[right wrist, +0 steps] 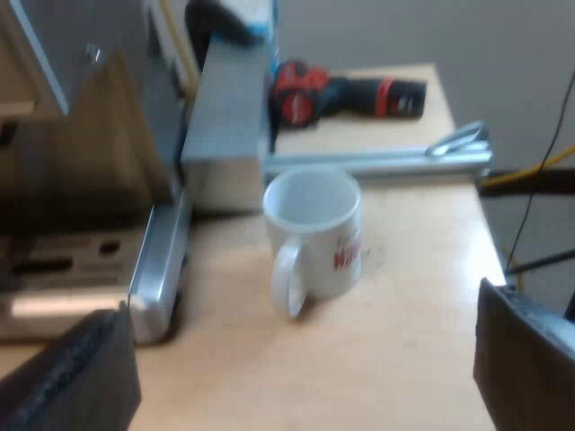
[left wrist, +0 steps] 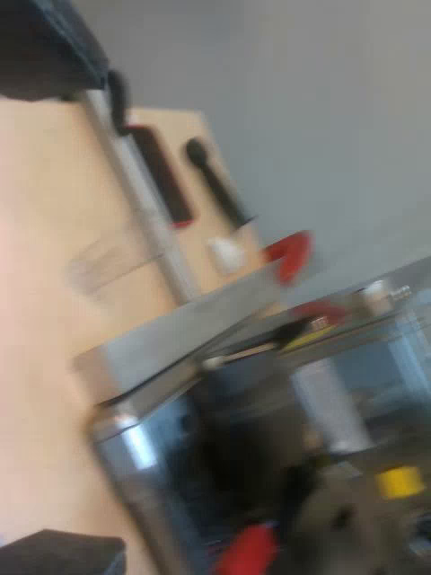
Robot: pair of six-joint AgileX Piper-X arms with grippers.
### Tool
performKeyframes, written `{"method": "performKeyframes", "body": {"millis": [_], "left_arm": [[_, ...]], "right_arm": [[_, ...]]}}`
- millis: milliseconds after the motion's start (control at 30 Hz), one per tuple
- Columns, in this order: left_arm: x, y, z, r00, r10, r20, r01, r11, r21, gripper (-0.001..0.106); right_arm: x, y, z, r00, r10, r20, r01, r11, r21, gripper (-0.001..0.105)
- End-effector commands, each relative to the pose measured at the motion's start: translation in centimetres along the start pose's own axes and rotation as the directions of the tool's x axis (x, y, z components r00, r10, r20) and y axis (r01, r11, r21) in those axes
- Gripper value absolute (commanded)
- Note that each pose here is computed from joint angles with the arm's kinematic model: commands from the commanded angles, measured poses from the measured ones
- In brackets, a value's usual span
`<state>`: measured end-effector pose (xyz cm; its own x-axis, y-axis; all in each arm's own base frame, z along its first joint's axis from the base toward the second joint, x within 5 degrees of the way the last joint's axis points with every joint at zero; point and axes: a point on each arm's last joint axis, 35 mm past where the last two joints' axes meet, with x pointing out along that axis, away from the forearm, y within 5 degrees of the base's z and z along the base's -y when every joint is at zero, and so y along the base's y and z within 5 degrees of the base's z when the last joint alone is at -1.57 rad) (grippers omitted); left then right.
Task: Put the handle in the coffee machine
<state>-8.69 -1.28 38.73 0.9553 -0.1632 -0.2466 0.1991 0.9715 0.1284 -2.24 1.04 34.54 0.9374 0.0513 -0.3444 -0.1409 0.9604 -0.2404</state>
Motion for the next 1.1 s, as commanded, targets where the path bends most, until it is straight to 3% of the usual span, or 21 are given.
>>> {"method": "performKeyframes", "body": {"millis": [33,267,400,633,833,1000,1100], "left_arm": [[-0.5,-0.3,-0.7,0.993,-0.038,-0.11,0.037,0.999,-0.011,0.105],[-0.2,-0.2,-0.5,0.996,-0.04,-0.085,0.038,0.999,-0.019,0.105],[0.9,0.1,-0.2,0.998,-0.031,-0.046,0.027,0.994,-0.101,0.105],[3.2,0.8,0.9,0.995,-0.003,0.095,0.017,0.989,-0.148,0.105],[5.0,1.4,1.4,0.98,-0.007,0.198,0.031,0.992,-0.118,0.105],[6.3,1.6,0.8,0.982,-0.031,0.187,0.053,0.992,-0.116,0.105],[7.2,1.7,0.1,0.987,-0.046,0.156,0.065,0.99,-0.121,0.105]], "right_arm": [[-0.1,0.2,-0.3,0.999,0.027,-0.042,-0.027,0.999,-0.022,0.078],[-0.1,0.2,-0.2,0.999,0.034,-0.031,-0.034,0.999,-0.02,0.078],[0.0,0.0,0.3,0.999,0.028,0.019,-0.027,1.0,-0.009,0.078],[0.4,-0.5,1.4,0.991,-0.01,0.134,0.014,0.999,-0.03,0.078],[1.4,-0.7,1.8,0.977,-0.009,0.211,0.018,0.999,-0.039,0.078],[2.1,-0.8,1.6,0.978,-0.009,0.21,0.008,1.0,0.008,0.078],[3.9,-0.7,0.2,0.988,0.008,0.155,-0.016,0.999,0.049,0.078]]}}
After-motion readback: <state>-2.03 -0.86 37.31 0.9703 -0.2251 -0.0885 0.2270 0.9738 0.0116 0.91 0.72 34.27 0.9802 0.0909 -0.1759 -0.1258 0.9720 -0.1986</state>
